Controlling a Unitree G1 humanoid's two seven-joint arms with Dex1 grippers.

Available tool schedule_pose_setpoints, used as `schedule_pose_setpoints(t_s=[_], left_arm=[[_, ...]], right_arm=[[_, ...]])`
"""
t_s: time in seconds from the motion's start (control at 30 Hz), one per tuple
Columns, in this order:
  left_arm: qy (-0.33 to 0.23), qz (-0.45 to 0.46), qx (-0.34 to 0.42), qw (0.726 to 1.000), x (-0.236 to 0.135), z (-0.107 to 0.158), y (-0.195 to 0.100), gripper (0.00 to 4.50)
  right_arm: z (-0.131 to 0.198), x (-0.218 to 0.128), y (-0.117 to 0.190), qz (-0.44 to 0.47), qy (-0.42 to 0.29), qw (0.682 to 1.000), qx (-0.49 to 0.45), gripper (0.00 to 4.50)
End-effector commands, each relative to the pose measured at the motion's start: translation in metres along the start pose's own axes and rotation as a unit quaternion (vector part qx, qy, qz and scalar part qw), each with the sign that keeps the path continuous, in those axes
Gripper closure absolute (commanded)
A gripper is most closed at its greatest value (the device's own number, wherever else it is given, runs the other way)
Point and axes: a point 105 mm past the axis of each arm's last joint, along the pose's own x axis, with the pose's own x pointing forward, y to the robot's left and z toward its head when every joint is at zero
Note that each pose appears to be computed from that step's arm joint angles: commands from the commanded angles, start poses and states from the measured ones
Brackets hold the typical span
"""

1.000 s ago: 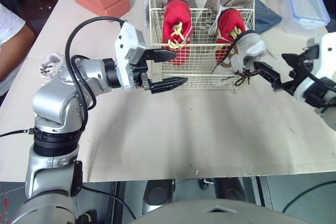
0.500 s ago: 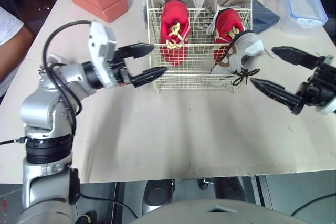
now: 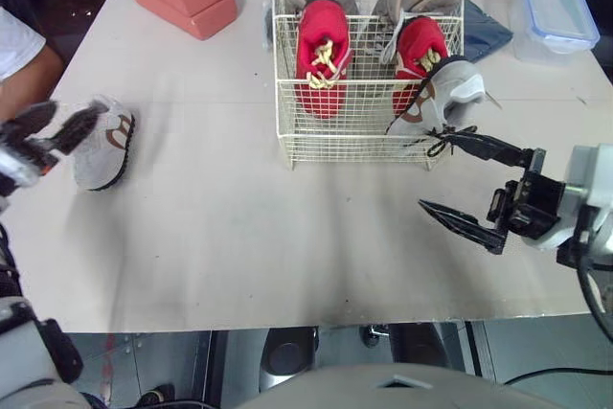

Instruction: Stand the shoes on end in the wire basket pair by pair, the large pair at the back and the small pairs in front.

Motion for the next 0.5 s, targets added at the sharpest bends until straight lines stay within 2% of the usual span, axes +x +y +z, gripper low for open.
schedule_pose_setpoints(t_s=[0.03, 0.1, 0.2, 0.37, 0.5], left_arm=[[-0.01, 0.044, -0.009, 0.999, -0.009, 0.014, 0.024, 0.0], [-0.001, 0.044, -0.017, 0.999, -0.008, 0.016, 0.028, 0.0], [0.054, 0.047, -0.023, 0.997, -0.002, 0.007, 0.029, 0.0], [0.149, 0.087, -0.052, 0.984, 0.014, -0.028, 0.028, 0.0], [0.193, 0.104, -0.045, 0.975, 0.022, -0.046, 0.024, 0.0]], right_arm=[[0.004, 0.003, 0.003, 0.007, -0.012, 1.0, -0.02, 0.1], [0.003, 0.005, 0.003, 0.01, -0.013, 1.0, -0.02, 0.1], [0.002, 0.008, 0.003, 0.015, -0.011, 1.0, -0.024, 0.1], [-0.002, 0.012, 0.002, 0.017, -0.012, 0.999, -0.031, 0.1], [-0.003, 0.014, 0.002, 0.012, -0.015, 0.999, -0.034, 0.1]])
